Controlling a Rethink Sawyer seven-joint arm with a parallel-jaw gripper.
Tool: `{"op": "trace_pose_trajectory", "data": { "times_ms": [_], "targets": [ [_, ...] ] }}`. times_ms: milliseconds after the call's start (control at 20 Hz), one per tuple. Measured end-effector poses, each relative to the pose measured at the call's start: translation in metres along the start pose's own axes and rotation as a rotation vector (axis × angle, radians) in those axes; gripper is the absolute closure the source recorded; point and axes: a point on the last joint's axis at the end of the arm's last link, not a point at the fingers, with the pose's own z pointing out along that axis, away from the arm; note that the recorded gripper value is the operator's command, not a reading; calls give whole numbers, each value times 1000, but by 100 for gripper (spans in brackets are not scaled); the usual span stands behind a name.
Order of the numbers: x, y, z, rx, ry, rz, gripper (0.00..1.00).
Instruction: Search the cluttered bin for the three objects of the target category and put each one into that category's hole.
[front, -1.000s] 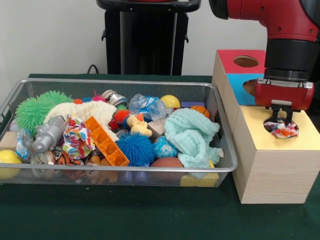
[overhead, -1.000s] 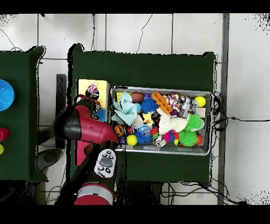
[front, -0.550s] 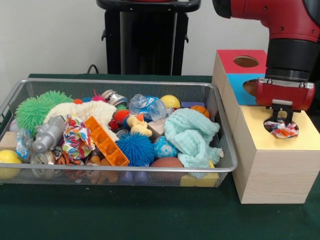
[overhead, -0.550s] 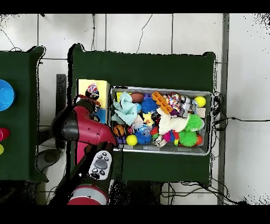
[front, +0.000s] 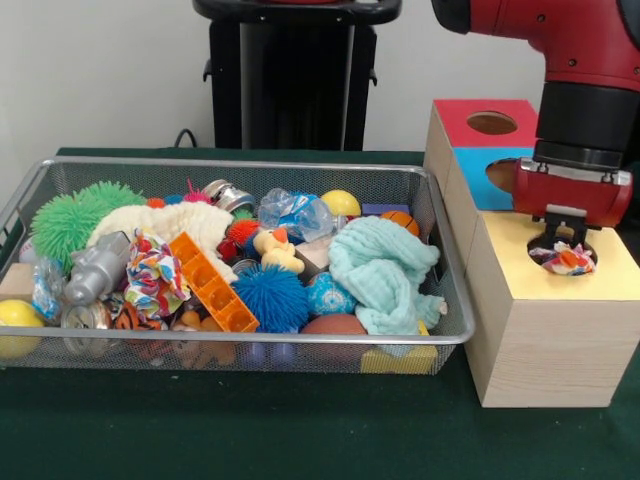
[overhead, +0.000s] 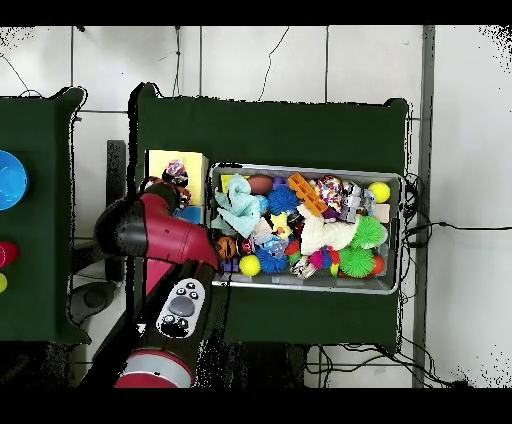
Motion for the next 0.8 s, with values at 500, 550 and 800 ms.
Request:
{"op": "trace_pose_trajectory", "data": {
  "times_ms": [500,550,800],
  "targets": [
    [-10,1,3,18,113,-8,100],
    [-10,1,3,19,113,-9,100],
    [-11,3,10,24,117,-17,100]
  ]
}}
